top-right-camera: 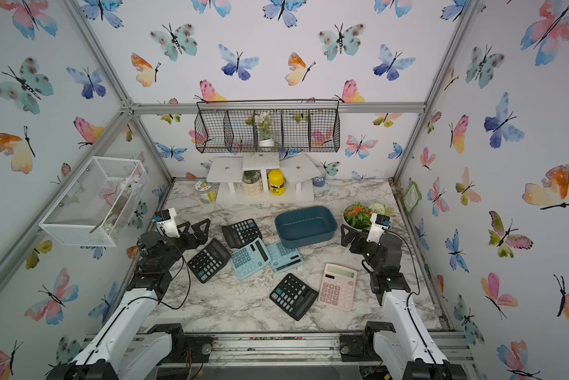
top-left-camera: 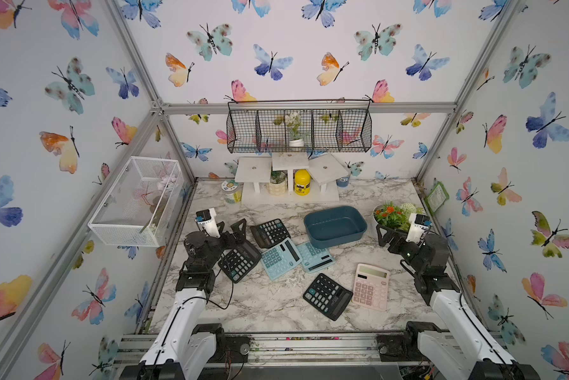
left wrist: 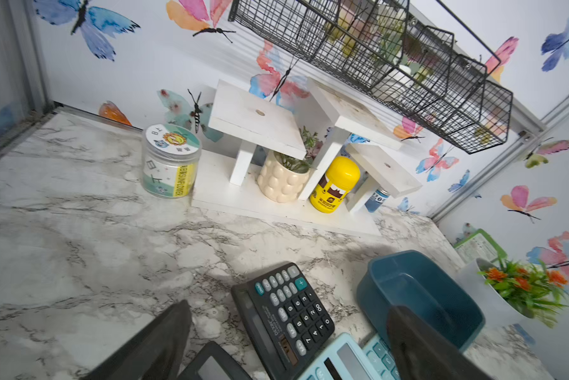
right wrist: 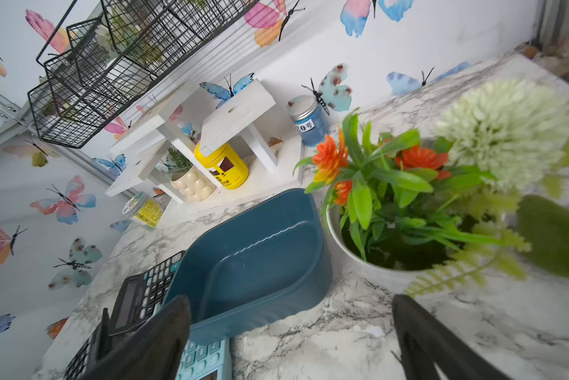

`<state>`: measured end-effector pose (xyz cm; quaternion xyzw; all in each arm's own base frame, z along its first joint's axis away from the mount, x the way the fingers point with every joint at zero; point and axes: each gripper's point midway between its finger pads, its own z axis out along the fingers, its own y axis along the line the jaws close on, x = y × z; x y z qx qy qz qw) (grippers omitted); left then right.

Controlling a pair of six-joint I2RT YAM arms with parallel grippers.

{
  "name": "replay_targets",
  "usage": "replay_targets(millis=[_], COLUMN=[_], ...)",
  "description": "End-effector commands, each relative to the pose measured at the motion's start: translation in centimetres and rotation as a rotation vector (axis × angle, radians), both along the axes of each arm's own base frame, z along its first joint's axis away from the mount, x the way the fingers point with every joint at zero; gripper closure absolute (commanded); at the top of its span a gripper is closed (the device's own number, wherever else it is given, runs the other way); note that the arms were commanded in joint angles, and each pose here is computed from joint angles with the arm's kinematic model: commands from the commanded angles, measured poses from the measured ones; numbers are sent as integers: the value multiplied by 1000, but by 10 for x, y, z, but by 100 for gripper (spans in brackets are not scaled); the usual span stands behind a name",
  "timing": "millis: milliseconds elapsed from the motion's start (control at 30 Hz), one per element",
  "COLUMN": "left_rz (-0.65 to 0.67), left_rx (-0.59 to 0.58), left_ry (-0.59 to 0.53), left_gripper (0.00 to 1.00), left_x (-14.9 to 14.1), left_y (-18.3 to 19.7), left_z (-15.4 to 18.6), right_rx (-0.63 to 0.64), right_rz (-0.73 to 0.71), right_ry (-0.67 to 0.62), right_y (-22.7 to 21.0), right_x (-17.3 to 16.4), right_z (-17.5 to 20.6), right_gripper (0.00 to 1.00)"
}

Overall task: Put the calculator in the storage box
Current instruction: Move the calculator to the center of the board.

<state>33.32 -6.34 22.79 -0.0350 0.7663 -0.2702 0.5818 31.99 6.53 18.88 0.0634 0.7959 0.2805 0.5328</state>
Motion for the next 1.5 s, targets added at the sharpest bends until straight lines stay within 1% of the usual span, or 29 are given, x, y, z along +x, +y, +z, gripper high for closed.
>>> replay_targets(millis=[0,67,100,200,233,300,400,567,633,733,900,1233,1467], left_rz=[-153,-132,-101,36,31,-27,-14,3,-3,-29,-23,-11,-15], left_rx=[-71,-98,-117,-194,-206,-206,-211,-238,-248,-247,-237,-230,-229], left_ry=[17,35,49,121,124,136,128,34,15,15,23,7,1], left_gripper=[1,1,1,1,1,1,1,1,1,1,1,1,1], left_x=[-11,-12,-12,-6,-5,-4,-4,-15,-17,-18,-17,-19,-19], left_y=[-26,-23,-19,-2,-2,-11,-10,-6,-7,-11,-10,-8,-8], left_z=[8,3,-1,-19,-21,-21,-23,-18,-16,-15,-19,-17,-15], right_rx=[97,114,121,153,159,160,131,113,94,71,44,-58,-105], right_rz=[100,121,132,173,183,207,234,292,322,382,452,606,698], right_ry=[72,75,80,102,110,126,153,183,198,239,299,356,369], right_y=[20,24,26,33,36,44,56,75,89,114,146,208,250], right_x=[-15,-16,-16,-15,-14,-13,-10,-7,-6,-6,-8,-22,-30], right_z=[-16,-18,-19,-23,-25,-28,-33,-38,-43,-56,-77,-119,-132], right_gripper=[2,2,2,2,1,2,2,2,1,2,3,3,4])
